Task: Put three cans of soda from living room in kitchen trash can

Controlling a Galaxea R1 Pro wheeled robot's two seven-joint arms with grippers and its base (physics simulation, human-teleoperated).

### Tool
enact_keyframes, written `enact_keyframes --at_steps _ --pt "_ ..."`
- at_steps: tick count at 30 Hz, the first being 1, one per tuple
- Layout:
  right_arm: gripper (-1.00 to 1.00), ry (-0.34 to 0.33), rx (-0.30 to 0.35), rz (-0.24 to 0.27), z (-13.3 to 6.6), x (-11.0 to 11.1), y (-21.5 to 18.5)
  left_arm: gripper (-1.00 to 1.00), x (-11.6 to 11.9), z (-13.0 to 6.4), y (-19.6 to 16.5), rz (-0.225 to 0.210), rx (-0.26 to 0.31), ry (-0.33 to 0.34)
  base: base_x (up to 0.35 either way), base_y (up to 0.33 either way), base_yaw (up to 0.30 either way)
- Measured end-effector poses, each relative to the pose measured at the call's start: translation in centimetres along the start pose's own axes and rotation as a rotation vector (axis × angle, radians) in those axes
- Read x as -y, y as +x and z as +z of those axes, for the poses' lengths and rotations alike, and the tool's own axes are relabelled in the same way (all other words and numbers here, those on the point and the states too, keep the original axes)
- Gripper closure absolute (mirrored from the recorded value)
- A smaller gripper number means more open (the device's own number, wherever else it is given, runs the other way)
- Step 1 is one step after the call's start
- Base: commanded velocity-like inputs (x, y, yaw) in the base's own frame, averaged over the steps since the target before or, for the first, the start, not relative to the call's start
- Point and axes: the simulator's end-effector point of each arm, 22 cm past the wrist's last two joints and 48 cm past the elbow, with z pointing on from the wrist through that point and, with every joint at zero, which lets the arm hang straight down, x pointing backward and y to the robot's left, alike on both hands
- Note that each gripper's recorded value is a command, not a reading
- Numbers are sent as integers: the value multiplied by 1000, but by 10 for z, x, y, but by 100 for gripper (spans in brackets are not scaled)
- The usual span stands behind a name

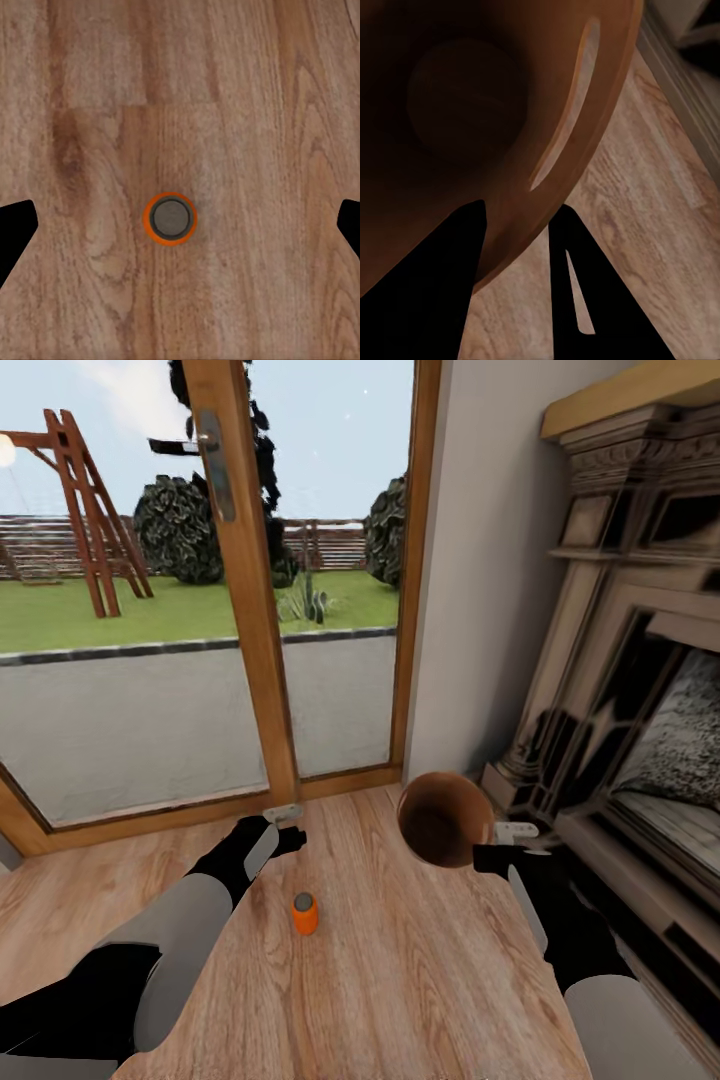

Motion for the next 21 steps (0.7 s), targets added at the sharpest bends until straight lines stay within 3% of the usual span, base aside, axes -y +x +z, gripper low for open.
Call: enact_keyframes --at_steps 13,18,21 --pt "100 6 -41 -8 25 2 33 -100 -7 33 34 0 -51 -11 0 0 0" --pt "100 28 -60 -2 34 17 44 -100 -10 46 47 0 -78 -16 0 0 0" --pt "100 87 -73 -24 38 50 50 -100 -12 54 56 0 -95 -19 0 0 0"
